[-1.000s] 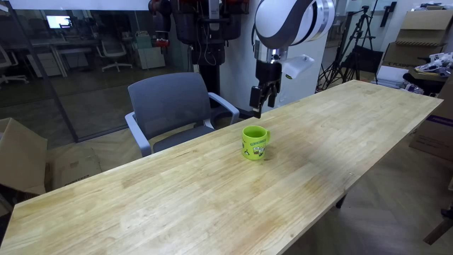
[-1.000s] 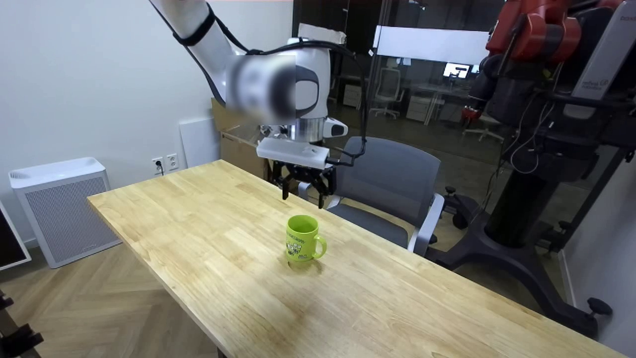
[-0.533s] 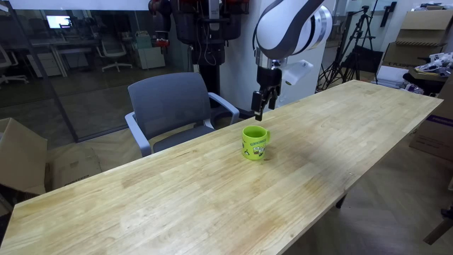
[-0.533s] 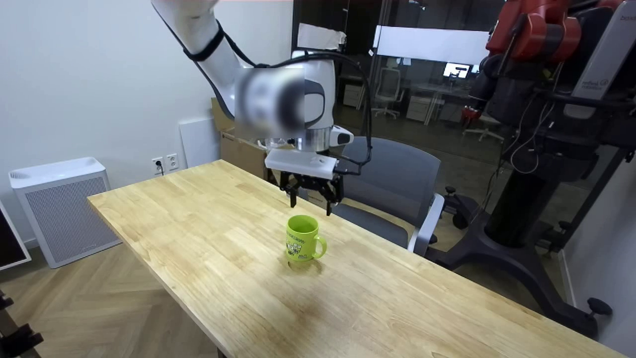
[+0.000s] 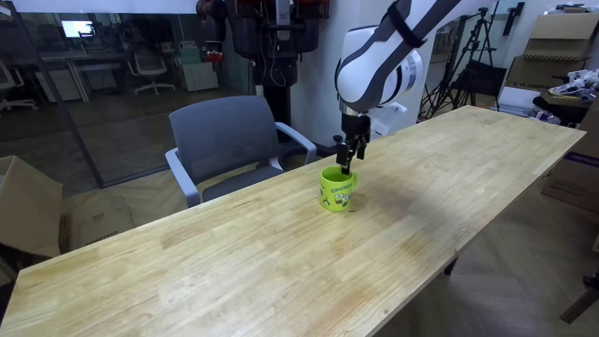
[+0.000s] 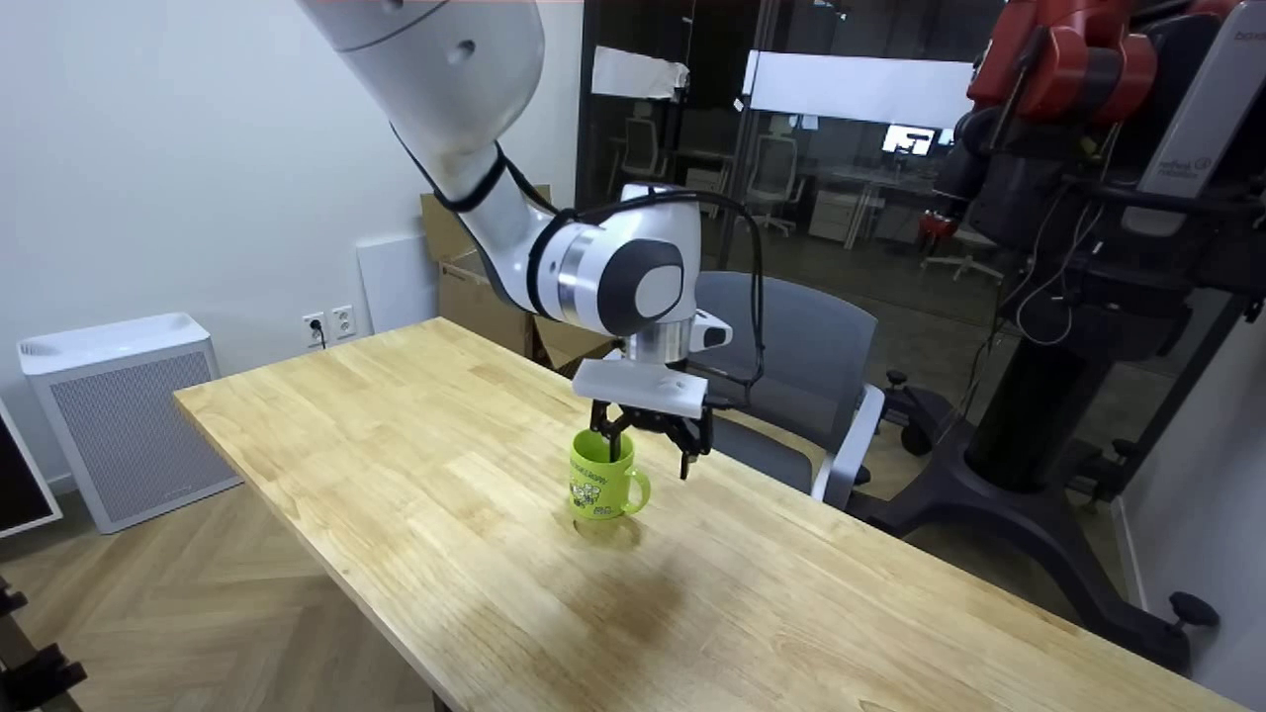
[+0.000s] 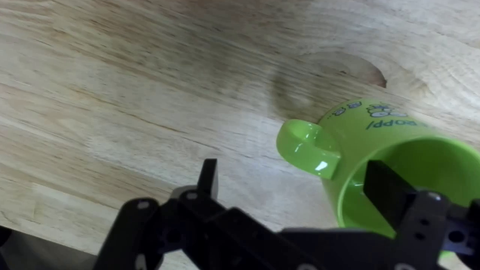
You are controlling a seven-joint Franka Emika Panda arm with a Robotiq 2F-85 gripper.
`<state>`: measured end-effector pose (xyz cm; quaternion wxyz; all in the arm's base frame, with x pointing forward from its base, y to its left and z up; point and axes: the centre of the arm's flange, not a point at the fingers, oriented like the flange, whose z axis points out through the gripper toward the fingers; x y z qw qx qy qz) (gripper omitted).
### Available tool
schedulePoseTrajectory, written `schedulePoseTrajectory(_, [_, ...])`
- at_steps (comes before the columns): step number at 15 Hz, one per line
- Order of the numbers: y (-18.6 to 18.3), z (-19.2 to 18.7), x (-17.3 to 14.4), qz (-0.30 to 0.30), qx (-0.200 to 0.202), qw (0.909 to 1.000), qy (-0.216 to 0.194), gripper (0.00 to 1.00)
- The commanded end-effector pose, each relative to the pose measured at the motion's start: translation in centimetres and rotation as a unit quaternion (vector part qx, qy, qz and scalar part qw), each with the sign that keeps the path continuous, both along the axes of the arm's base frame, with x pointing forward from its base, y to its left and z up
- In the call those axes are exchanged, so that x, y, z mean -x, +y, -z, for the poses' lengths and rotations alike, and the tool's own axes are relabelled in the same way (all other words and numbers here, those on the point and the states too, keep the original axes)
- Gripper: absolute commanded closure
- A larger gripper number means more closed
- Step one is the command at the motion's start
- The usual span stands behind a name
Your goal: Move the cup
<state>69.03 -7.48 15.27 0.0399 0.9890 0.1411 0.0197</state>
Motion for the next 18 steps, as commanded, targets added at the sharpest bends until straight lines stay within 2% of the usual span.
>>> schedulePoseTrajectory(1, [-0.3,0.9,-2.9,-0.013,0.005,0.9999,0.005,0.0])
schedulePoseTrajectory(5, [0.1,1.4,-3.9,-0.021,0.006,0.9997,0.012,0.0])
schedulePoseTrajectory(6, [0.2,1.5,-4.0,-0.022,0.005,0.9997,0.013,0.25])
schedulePoseTrajectory(7, [0.3,1.4,-4.1,-0.024,0.002,0.9996,0.015,0.26])
schedulePoseTrajectory(15, [2.0,1.0,-4.2,-0.049,-0.009,0.9984,0.024,0.83])
schedulePoseTrajectory(18, [2.5,0.8,-4.1,-0.057,-0.01,0.998,0.026,0.99])
